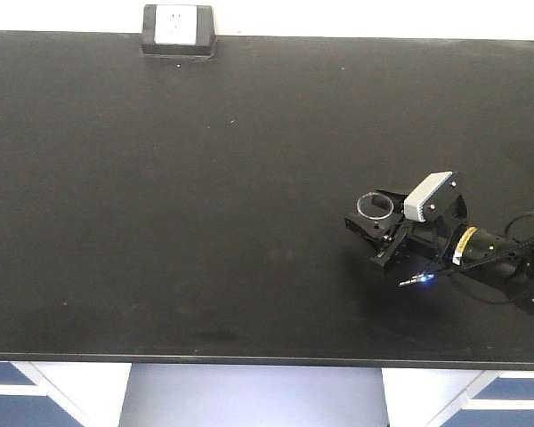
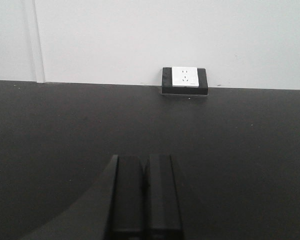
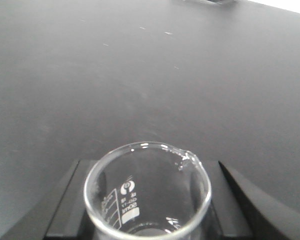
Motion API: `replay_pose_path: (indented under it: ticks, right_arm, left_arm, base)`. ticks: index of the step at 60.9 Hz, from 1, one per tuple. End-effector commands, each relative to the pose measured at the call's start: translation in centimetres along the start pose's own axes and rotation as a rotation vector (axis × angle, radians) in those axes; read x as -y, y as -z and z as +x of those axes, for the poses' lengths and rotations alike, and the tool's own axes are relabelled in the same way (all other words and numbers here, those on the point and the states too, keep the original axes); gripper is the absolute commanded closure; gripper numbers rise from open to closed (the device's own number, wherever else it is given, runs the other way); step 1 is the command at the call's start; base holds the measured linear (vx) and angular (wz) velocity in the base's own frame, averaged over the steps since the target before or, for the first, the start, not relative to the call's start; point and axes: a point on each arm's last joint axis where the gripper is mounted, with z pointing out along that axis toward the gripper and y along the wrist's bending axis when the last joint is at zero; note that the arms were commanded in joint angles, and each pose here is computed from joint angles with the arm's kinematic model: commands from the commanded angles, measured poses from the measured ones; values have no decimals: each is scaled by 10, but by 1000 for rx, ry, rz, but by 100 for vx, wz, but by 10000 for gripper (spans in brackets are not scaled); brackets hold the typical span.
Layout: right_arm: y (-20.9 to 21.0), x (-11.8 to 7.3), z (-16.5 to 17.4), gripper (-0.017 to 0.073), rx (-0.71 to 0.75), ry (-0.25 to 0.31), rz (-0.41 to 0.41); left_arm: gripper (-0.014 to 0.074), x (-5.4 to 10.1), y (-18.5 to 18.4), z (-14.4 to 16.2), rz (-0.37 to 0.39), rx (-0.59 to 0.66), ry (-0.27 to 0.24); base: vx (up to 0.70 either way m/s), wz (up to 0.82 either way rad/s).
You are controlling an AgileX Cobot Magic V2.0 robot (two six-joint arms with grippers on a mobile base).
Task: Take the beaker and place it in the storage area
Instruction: 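Lower the held beaker onto the counter with the right gripper, then open the right gripper and withdraw it from the beaker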
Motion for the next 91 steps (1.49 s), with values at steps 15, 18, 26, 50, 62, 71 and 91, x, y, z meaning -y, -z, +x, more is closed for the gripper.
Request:
replay_pose_path:
  ticks: [15, 18, 26, 50, 62, 71, 91]
  right_arm:
    - [3, 5, -33, 553, 255, 38, 19]
    - [3, 5, -33, 545, 254, 40, 14]
    - [3, 4, -33, 490, 254, 41, 10]
    - [3, 4, -33, 116, 254, 37, 10]
    - [4, 5, -32, -8, 253, 29, 23]
    - [6, 3, -28, -12, 235, 13, 31]
    - [17, -8, -18, -10, 191, -71, 58]
  left_arm:
    - [602, 2, 0, -1, 28, 72, 11]
    - [602, 2, 0, -1, 28, 72, 11]
    - [602, 2, 0, -1, 28, 72, 11]
    - [602, 2, 0, -1, 28, 72, 11]
    - [602, 2, 0, -1, 28, 72, 11]
    - [602, 2, 0, -1, 28, 72, 11]
    - [602, 2, 0, -1, 28, 72, 11]
  base:
    - [0, 0]
    - [0, 0]
    - [0, 0]
    - [0, 0]
    - [0, 0]
    - [0, 0]
    - [0, 0]
